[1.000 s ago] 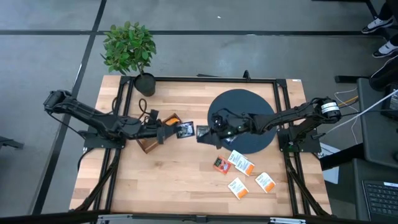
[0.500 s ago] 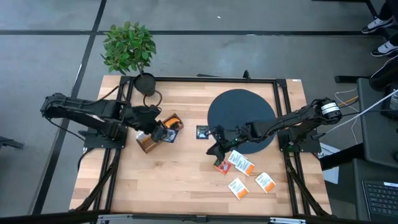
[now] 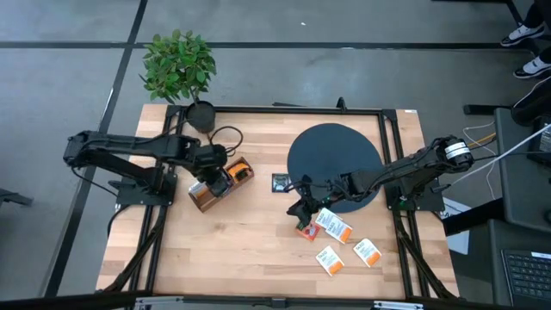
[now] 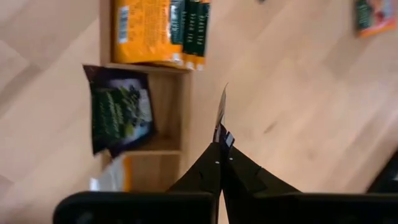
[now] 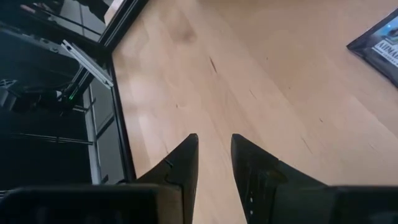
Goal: Pick & Place Tea
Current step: Put the black tea bag into the middle section of the wooden organizer
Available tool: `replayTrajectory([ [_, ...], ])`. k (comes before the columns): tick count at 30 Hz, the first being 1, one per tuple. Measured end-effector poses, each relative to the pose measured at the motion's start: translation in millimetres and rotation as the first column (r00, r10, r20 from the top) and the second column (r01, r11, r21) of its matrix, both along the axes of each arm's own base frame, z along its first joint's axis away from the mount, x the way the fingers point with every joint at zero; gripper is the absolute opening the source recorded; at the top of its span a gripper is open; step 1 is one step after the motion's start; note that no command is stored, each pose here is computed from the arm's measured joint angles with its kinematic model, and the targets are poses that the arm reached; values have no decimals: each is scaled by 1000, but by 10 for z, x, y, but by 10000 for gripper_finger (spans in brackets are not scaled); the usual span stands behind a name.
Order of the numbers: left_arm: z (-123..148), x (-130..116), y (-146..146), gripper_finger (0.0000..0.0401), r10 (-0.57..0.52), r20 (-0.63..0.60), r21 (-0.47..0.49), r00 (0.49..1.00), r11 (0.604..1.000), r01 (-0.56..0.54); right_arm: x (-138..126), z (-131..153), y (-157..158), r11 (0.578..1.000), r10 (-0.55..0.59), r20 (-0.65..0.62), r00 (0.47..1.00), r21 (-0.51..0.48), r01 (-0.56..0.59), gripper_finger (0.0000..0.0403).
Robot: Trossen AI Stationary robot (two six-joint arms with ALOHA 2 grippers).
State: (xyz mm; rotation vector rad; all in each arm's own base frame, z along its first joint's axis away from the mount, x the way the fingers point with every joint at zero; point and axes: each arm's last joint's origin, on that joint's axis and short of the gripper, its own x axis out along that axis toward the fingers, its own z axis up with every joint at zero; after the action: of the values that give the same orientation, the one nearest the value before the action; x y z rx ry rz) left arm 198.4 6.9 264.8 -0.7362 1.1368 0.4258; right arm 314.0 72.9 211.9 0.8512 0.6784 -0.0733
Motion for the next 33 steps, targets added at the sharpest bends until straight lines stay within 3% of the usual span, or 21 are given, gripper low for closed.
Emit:
replayTrajectory([
  [15, -334, 187, 296, 2, -92, -200, 63, 975, 992, 107, 1, 1, 0, 999, -21, -6, 1000, 28, 21, 97],
  [29, -378, 172, 495, 2, -63, -206, 18, 976, 997, 68, 1, 0, -1, 1000, -15, -3, 1000, 16, 15, 97],
  [33, -392, 169, 543, 2, -69, -194, -33, 979, 997, 64, 1, 0, -1, 1000, -10, -1, 1000, 9, 10, 97],
])
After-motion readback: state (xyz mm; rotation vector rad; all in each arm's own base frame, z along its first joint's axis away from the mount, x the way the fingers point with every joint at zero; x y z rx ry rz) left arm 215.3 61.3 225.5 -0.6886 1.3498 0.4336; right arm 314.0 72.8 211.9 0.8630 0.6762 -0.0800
